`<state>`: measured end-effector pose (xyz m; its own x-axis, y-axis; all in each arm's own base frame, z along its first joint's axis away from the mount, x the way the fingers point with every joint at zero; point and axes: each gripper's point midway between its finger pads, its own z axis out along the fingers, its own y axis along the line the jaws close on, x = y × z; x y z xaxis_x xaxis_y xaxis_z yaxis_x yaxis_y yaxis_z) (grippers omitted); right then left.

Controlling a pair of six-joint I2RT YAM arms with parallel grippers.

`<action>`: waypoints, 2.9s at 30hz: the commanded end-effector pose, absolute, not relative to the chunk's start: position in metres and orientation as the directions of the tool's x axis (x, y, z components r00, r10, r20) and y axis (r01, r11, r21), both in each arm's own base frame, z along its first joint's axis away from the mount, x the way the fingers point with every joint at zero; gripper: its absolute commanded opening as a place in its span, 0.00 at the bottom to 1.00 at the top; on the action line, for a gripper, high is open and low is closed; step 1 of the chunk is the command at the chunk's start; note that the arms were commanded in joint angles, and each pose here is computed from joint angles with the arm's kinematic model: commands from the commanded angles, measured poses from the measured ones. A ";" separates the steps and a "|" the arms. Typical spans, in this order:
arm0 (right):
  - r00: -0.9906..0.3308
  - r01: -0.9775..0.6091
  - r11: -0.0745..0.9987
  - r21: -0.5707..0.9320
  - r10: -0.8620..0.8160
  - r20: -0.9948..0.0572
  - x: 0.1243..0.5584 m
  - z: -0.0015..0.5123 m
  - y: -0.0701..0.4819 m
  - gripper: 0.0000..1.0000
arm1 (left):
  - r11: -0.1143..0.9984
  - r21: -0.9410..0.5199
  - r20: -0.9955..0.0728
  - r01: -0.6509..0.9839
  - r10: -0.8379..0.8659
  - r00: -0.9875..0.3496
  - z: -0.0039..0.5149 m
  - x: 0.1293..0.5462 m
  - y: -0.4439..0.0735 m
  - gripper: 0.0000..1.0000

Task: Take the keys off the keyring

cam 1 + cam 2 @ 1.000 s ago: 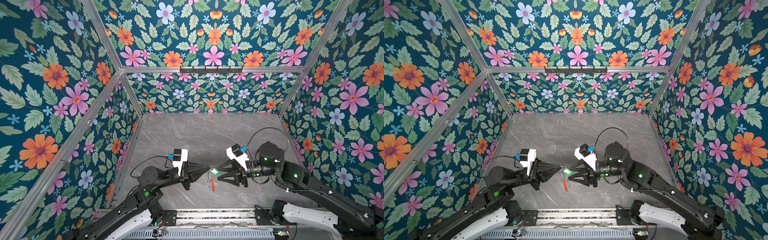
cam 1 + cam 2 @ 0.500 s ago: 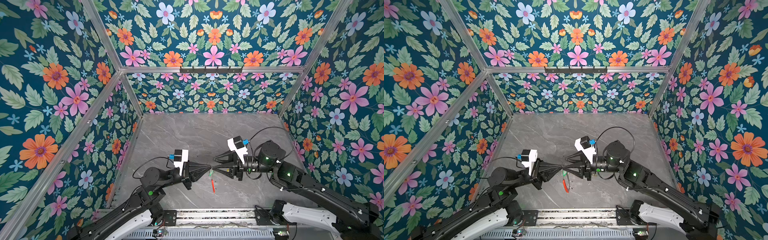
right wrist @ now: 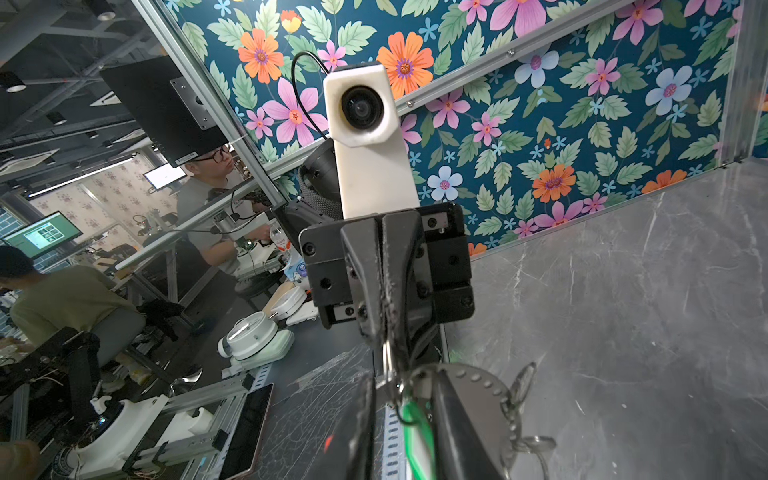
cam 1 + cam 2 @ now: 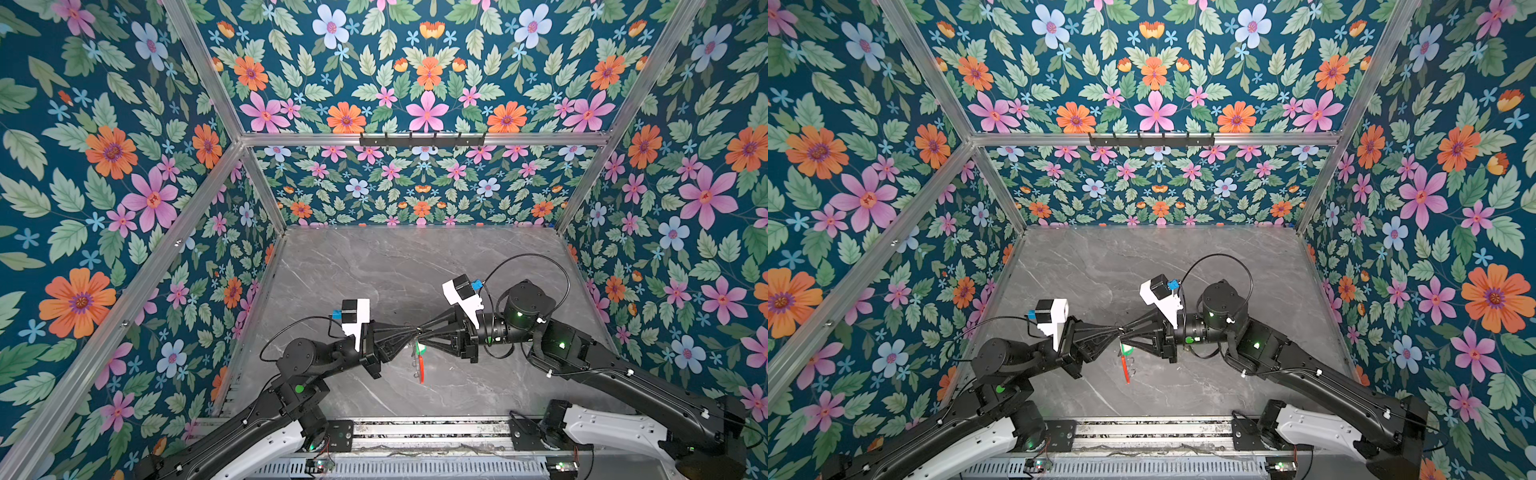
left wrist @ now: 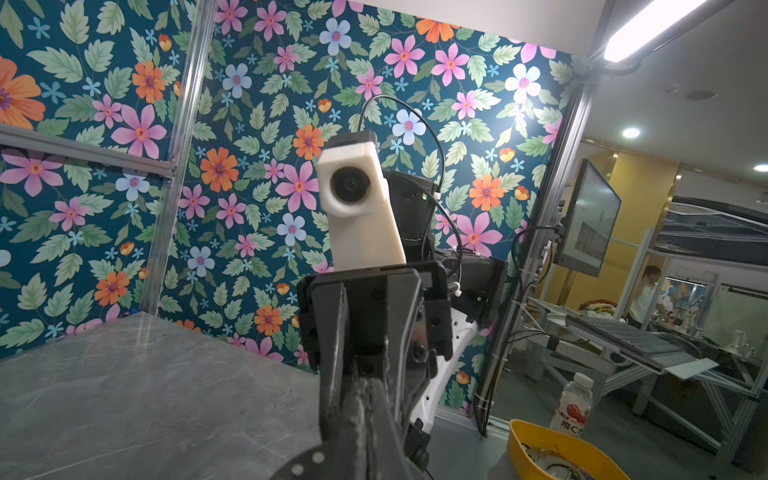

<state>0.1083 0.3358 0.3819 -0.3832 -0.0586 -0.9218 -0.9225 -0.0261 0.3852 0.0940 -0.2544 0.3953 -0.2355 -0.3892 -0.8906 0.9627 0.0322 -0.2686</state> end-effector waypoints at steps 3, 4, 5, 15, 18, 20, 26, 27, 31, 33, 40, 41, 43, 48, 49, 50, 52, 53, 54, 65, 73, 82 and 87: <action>-0.361 -0.931 -0.052 0.362 -0.036 -0.932 0.106 0.392 0.336 0.10 | 0.027 -0.246 -0.878 0.969 -0.429 -0.211 0.406 0.093 -0.251 0.00; -0.364 -0.929 -0.051 0.366 -0.042 -0.930 0.106 0.391 0.336 0.08 | 0.026 -0.249 -0.878 0.968 -0.429 -0.214 0.407 0.093 -0.251 0.00; -0.365 -0.929 -0.047 0.367 -0.046 -0.930 0.106 0.391 0.336 0.05 | 0.022 -0.251 -0.877 0.968 -0.428 -0.218 0.407 0.093 -0.251 0.00; -0.380 -0.924 0.068 0.376 -0.258 -0.888 0.101 0.358 0.317 0.00 | 0.090 -0.347 -0.901 0.933 -0.308 -0.305 0.391 0.097 -0.250 0.41; -0.372 -0.926 0.070 0.371 -0.340 -0.864 0.095 0.351 0.308 0.00 | 0.097 -0.365 -0.919 0.926 -0.199 -0.341 0.385 0.093 -0.256 0.43; -0.365 -0.928 0.073 0.366 -0.380 -0.850 0.092 0.348 0.305 0.00 | 0.094 -0.386 -0.920 0.918 -0.109 -0.376 0.378 0.091 -0.263 0.43; -0.345 -0.936 0.107 0.335 -0.465 -0.815 0.095 0.342 0.299 0.00 | 0.086 -0.435 -0.892 0.896 0.096 -0.442 0.361 0.085 -0.277 0.42; -0.347 -0.935 0.109 0.337 -0.475 -0.809 0.095 0.341 0.300 0.00 | 0.093 -0.437 -0.888 0.895 0.116 -0.445 0.359 0.085 -0.278 0.42; -0.347 -0.936 0.127 0.329 -0.485 -0.803 0.099 0.340 0.300 0.00 | 0.095 -0.437 -0.881 0.894 0.156 -0.447 0.360 0.086 -0.282 0.40; -0.348 -0.936 0.140 0.322 -0.489 -0.800 0.102 0.339 0.300 0.00 | 0.098 -0.442 -0.874 0.892 0.177 -0.452 0.358 0.087 -0.284 0.36; -0.349 -0.937 0.168 0.306 -0.495 -0.796 0.107 0.339 0.300 0.00 | 0.089 -0.453 -0.860 0.887 0.217 -0.461 0.353 0.087 -0.290 0.30; -0.350 -0.937 0.172 0.306 -0.496 -0.794 0.108 0.338 0.300 0.00 | 0.088 -0.454 -0.860 0.887 0.218 -0.461 0.353 0.087 -0.290 0.28; -0.352 -0.936 0.176 0.305 -0.499 -0.792 0.109 0.337 0.300 0.00 | 0.079 -0.453 -0.862 0.888 0.216 -0.458 0.354 0.087 -0.291 0.26; -0.353 -0.936 0.180 0.303 -0.504 -0.789 0.111 0.337 0.302 0.00 | 0.068 -0.456 -0.860 0.887 0.221 -0.459 0.353 0.086 -0.294 0.24; -0.355 -0.935 0.181 0.306 -0.506 -0.786 0.112 0.336 0.303 0.00 | 0.066 -0.456 -0.860 0.887 0.222 -0.459 0.353 0.086 -0.294 0.23; -0.353 -0.935 0.180 0.304 -0.506 -0.787 0.112 0.337 0.303 0.00 | 0.063 -0.456 -0.861 0.888 0.220 -0.458 0.353 0.086 -0.294 0.22; -0.354 -0.935 0.182 0.304 -0.505 -0.787 0.112 0.336 0.303 0.00 | 0.058 -0.456 -0.862 0.888 0.221 -0.457 0.353 0.086 -0.295 0.18; -0.354 -0.935 0.183 0.304 -0.506 -0.787 0.113 0.336 0.304 0.00 | 0.057 -0.457 -0.861 0.888 0.221 -0.457 0.353 0.086 -0.295 0.17; -0.356 -0.934 0.182 0.306 -0.506 -0.786 0.113 0.336 0.304 0.00 | 0.056 -0.455 -0.862 0.889 0.222 -0.456 0.353 0.086 -0.296 0.15; -0.355 -0.934 0.212 0.288 -0.448 -0.821 0.123 0.344 0.310 0.09 | 0.057 -0.401 -0.904 0.914 0.135 -0.405 0.361 0.094 -0.297 0.00; -0.282 -0.949 0.203 0.240 -0.209 -0.936 0.126 0.371 0.306 0.50 | 0.064 -0.341 -0.940 0.938 -0.008 -0.342 0.375 0.095 -0.286 0.00; -0.274 -0.944 0.215 0.251 -0.081 -0.958 0.131 0.363 0.304 0.53 | 0.088 -0.336 -0.933 0.938 -0.166 -0.319 0.383 0.102 -0.274 0.00; -0.276 -0.949 0.181 0.259 -0.075 -0.958 0.124 0.357 0.308 0.54 | 0.107 -0.345 -0.924 0.932 -0.215 -0.317 0.386 0.106 -0.270 0.00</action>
